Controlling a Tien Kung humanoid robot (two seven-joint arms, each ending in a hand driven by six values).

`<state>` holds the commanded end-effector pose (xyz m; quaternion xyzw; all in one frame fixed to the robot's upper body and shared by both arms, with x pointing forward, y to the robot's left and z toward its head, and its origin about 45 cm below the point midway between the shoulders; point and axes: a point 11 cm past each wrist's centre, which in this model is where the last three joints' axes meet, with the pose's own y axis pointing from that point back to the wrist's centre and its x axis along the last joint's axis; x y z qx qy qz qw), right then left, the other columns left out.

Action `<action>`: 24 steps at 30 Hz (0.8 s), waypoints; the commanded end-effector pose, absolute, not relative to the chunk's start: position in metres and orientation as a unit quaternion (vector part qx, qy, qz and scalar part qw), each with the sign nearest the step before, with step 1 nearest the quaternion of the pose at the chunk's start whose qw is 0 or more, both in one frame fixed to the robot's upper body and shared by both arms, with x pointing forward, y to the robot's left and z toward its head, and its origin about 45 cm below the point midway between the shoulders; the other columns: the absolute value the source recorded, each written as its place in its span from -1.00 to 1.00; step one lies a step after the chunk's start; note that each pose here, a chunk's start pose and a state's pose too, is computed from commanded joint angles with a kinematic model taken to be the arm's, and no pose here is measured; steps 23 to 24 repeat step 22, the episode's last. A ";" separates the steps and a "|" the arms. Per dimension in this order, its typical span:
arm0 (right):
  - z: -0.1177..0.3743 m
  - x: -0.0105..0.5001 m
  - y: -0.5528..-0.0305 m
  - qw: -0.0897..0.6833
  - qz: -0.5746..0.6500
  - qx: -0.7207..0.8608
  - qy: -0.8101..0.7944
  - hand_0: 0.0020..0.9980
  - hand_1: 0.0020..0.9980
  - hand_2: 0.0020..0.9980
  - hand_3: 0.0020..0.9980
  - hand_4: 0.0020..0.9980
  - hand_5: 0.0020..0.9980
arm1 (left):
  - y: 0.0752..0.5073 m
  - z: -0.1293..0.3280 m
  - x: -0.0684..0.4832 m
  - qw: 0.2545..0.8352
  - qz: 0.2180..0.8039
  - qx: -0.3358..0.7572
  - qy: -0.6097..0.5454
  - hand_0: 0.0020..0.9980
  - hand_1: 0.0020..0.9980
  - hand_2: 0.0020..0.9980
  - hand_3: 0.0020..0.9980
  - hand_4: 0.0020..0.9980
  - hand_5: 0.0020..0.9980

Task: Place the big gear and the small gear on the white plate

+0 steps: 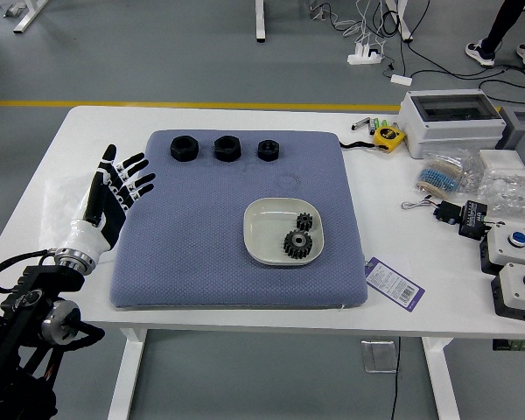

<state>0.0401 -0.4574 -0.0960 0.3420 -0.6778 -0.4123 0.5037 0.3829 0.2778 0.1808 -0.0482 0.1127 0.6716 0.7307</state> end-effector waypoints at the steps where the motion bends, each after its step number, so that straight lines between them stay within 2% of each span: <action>1: -0.096 0.040 -0.457 0.504 -0.412 0.342 -0.678 0.37 0.31 0.48 0.20 0.62 0.45 | 0.278 0.181 0.383 0.731 0.672 -0.048 0.112 0.66 0.62 0.79 0.63 0.77 1.00; 24: -0.095 0.043 -0.458 0.504 -0.410 0.344 -0.678 0.37 0.31 0.48 0.20 0.61 0.45 | 0.290 0.191 0.380 0.719 0.686 -0.061 0.095 0.66 0.63 0.79 0.63 0.78 1.00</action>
